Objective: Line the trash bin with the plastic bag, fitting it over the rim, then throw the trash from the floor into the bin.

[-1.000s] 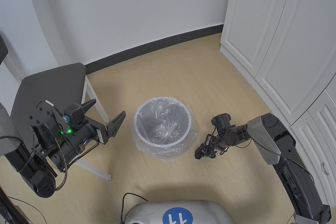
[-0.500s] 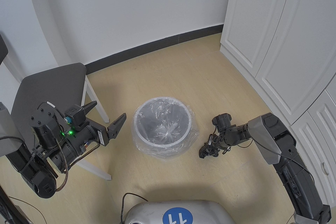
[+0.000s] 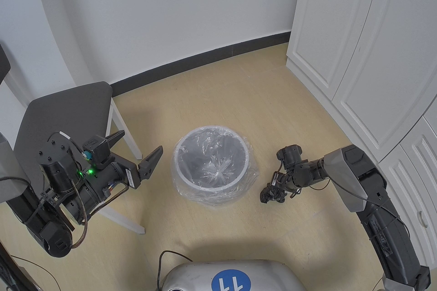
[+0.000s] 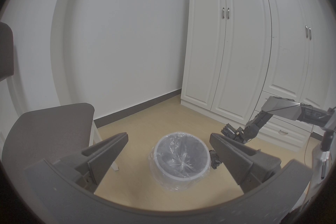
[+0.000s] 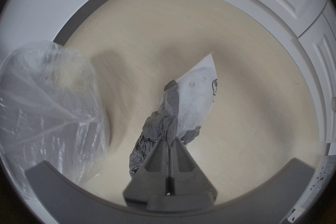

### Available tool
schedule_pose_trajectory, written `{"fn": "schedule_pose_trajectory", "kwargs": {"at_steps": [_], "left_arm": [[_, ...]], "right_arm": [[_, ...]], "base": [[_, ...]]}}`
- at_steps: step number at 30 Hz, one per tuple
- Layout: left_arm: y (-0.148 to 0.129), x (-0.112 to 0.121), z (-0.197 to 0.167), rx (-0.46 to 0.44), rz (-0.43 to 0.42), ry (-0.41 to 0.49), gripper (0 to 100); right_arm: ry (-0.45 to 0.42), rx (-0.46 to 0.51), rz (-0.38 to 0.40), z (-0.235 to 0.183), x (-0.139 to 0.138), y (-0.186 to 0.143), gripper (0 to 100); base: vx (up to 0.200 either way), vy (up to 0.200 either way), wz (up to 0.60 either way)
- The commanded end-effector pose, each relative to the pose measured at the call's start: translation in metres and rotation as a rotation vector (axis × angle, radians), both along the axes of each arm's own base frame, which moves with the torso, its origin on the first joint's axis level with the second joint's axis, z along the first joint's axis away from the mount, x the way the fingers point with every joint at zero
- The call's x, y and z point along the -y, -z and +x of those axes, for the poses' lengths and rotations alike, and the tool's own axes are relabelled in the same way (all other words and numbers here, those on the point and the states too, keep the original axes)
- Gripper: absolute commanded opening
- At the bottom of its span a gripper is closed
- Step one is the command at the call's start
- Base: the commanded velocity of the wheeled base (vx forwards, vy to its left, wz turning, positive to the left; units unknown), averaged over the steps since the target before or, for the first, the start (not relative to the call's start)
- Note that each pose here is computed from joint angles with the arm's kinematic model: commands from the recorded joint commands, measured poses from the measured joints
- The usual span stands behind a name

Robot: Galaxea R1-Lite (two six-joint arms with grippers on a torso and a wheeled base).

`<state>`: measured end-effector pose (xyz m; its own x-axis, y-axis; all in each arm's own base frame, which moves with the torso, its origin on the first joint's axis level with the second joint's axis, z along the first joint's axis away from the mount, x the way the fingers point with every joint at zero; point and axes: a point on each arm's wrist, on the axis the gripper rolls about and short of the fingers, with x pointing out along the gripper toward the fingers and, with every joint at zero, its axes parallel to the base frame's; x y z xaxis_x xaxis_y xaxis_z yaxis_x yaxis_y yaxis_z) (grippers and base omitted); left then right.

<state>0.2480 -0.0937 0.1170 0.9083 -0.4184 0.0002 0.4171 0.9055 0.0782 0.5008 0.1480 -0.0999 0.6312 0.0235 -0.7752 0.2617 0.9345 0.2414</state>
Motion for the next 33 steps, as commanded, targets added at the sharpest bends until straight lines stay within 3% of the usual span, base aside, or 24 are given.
{"fn": "schedule_pose_trajectory", "kwargs": {"at_steps": [1,10,16,20,23,30,33], "left_arm": [[-0.002,-0.001,0.0,0.007,-0.003,-0.004,100],[-0.002,-0.001,0.0,0.01,-0.002,-0.004,100],[-0.003,-0.001,0.0,0.015,-0.004,-0.004,100],[-0.005,-0.001,0.0,0.019,-0.005,-0.004,100],[-0.005,-0.002,0.0,0.022,-0.007,-0.005,100],[-0.012,-0.007,0.001,0.049,-0.011,-0.027,100],[-0.013,-0.009,0.003,0.056,-0.008,-0.036,100]], "right_arm": [[0.009,0.049,0.017,0.003,0.001,-0.032,0],[0.05,0.134,0.121,-0.012,0.049,-0.142,0],[0.035,0.236,0.161,-0.036,0.056,-0.213,0],[0.013,0.271,0.175,-0.051,0.05,-0.236,0],[-0.029,0.305,0.212,-0.071,0.03,-0.261,0],[-0.073,0.443,0.389,-0.103,-0.012,-0.295,0],[-0.107,0.484,0.429,-0.111,-0.026,-0.296,0]], "base": [[0.0,0.0,0.0],[0.0,0.0,0.0],[0.0,0.0,0.0],[0.0,0.0,0.0],[0.0,0.0,0.0],[0.0,0.0,0.0],[0.0,0.0,0.0]]}}
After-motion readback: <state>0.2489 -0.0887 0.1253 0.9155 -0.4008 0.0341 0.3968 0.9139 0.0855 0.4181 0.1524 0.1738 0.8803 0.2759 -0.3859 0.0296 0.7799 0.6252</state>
